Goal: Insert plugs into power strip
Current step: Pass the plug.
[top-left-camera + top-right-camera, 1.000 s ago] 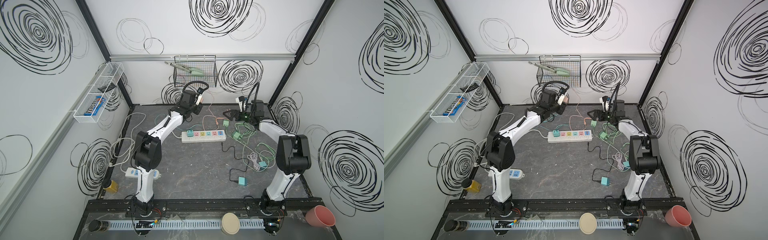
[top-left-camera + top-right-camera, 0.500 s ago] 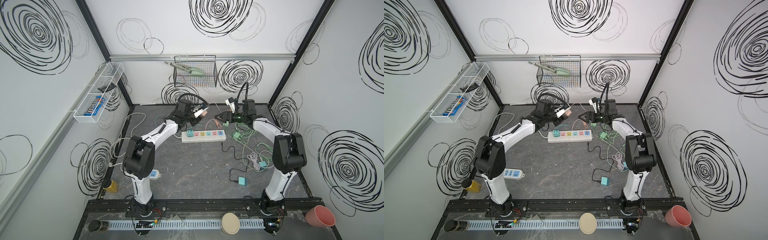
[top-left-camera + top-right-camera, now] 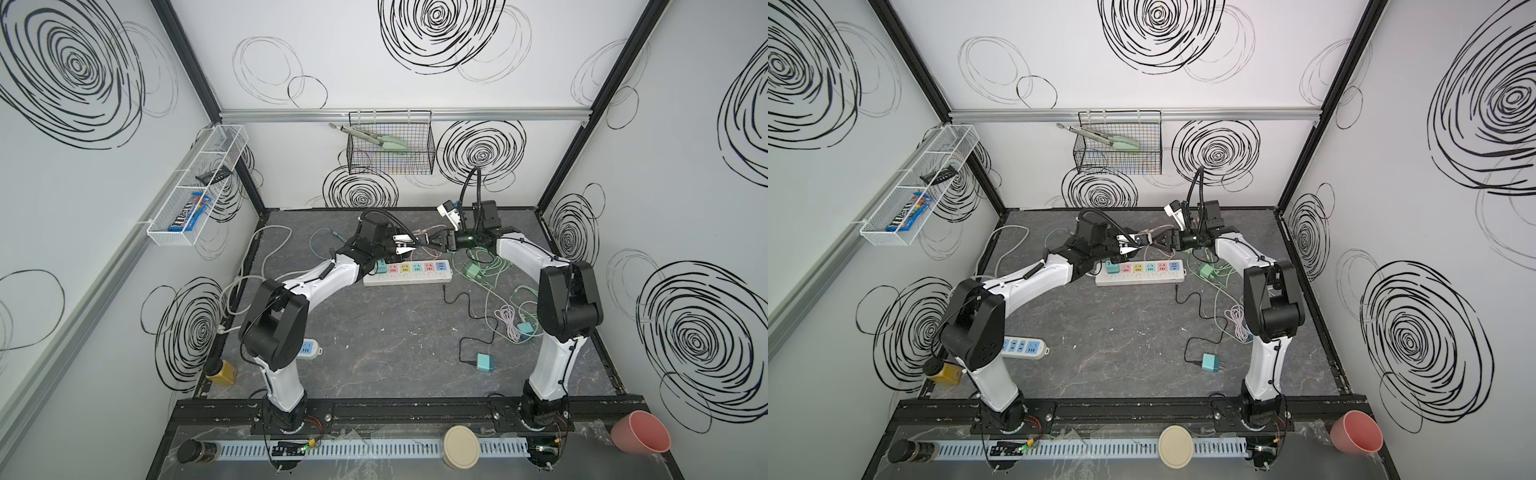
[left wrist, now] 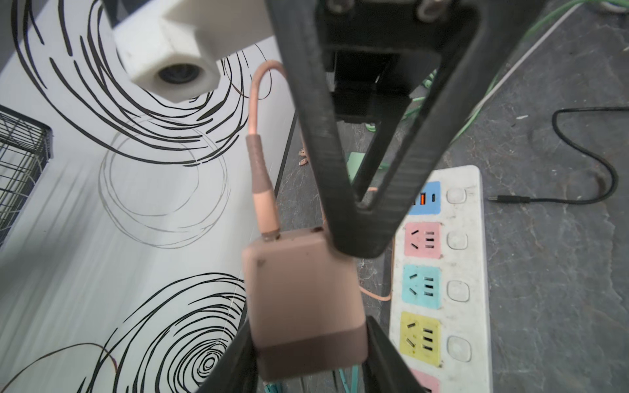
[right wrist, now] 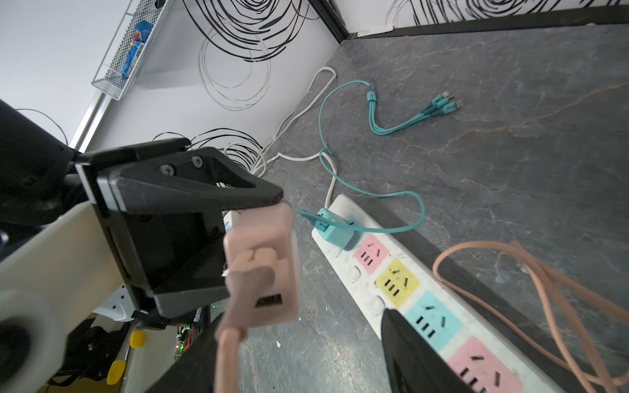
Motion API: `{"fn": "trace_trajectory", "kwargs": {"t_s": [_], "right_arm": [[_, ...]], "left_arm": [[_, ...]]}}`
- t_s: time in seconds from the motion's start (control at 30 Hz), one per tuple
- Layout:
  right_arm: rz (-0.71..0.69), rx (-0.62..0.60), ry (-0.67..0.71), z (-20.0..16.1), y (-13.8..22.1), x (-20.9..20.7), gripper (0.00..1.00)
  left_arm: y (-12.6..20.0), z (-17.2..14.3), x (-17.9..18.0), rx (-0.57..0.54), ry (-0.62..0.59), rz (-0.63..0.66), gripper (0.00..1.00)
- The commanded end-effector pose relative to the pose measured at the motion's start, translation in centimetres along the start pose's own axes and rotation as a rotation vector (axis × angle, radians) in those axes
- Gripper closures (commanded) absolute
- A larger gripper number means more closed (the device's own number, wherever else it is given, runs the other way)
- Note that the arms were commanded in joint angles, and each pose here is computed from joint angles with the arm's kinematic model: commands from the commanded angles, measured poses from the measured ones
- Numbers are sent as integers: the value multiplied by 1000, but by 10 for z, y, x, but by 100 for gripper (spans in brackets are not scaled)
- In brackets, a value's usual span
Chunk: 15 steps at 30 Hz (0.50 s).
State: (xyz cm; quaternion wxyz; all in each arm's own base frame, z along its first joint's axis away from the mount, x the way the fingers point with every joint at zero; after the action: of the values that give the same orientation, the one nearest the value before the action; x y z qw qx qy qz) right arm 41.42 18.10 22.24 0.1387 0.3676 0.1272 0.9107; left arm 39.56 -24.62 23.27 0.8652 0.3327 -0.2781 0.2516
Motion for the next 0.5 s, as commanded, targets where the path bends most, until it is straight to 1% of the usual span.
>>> {"fn": "trace_trajectory", "kwargs": {"t_s": [0.0,0.07,0.2,0.3,0.47], "right_arm": [[59,12,87,7,-2,13,31],[62,21,102,6,-3,14,34],[69,34,109,6,-5,14,44],[85,48,127,6,-8,16,47],[120,56,171,9,-17,25,50]], "left_arm": [[12,18,12,-76,-125,75,100],[12,17,10,-77,-152,71,100],[14,17,6,-83,-191,73,100],[16,18,5,-89,-204,66,100],[15,20,2,-95,-211,63,100]]}}
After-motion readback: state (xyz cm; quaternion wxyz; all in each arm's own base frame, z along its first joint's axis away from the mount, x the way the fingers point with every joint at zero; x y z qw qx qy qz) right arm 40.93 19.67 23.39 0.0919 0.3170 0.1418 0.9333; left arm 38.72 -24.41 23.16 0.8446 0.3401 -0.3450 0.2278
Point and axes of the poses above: each gripper's point midway between its finger pads, its own y axis back along the fingers, its own x axis along the line the jaws close on, z = x × y, the point moved 8 cm from there along y, back along the fingers, and after that the axes turned 2 degrees about y, right-handed, at the moved point
